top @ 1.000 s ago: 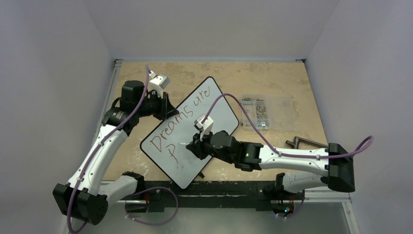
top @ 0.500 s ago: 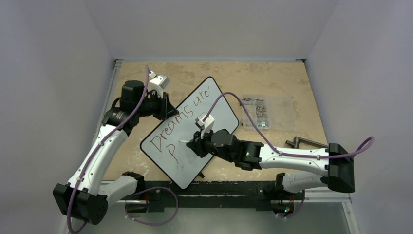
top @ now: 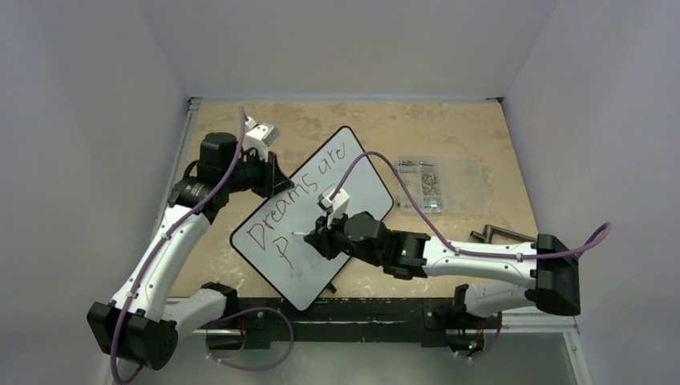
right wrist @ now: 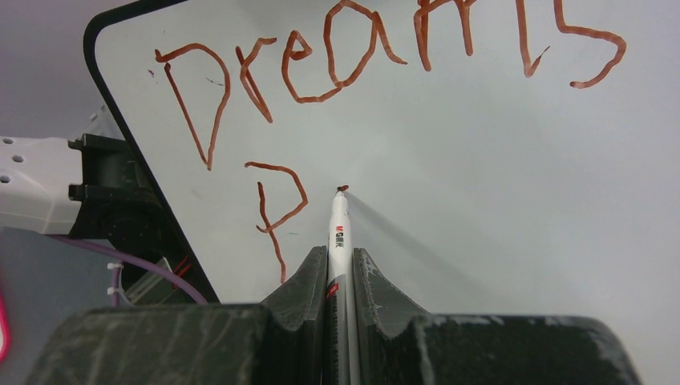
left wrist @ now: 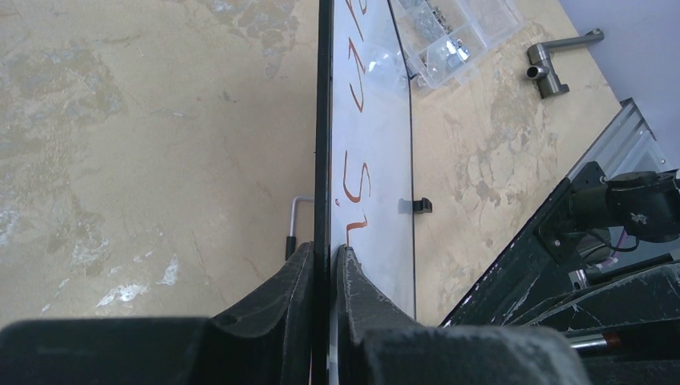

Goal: Write a sentence on the whiteboard

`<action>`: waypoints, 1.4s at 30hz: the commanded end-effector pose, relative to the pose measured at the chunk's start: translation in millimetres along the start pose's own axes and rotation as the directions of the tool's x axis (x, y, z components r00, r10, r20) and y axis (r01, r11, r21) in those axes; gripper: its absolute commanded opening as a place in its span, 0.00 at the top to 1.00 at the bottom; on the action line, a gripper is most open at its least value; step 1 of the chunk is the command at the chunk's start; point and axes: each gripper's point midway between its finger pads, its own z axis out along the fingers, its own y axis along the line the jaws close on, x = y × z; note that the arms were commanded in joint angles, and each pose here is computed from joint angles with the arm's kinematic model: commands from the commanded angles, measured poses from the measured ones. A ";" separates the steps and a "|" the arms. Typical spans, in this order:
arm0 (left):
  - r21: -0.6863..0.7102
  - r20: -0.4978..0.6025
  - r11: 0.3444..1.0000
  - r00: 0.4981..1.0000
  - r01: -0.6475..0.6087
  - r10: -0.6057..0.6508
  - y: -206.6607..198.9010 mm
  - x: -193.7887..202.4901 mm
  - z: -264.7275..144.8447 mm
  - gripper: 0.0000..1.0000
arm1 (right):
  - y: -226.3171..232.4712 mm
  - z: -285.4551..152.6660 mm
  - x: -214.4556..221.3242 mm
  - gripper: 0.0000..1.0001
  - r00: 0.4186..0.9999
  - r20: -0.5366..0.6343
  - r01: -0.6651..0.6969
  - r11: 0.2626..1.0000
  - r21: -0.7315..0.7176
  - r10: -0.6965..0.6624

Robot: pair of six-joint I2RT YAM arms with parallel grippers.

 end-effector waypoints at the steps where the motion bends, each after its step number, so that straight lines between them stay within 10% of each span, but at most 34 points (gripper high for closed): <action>1: -0.002 0.119 0.996 0.989 -0.085 0.084 -5.5 -30.4 -6.9 1.00 | 11.6 3.9 -18.8 1.00 0.999 0.040 -0.012 0.999 -0.039 0.014; 42: -0.006 0.123 0.996 0.989 -0.086 0.086 -5.5 -31.1 -7.9 1.00 | -17.1 -15.8 17.2 1.00 0.998 -0.036 -0.052 0.997 0.057 0.054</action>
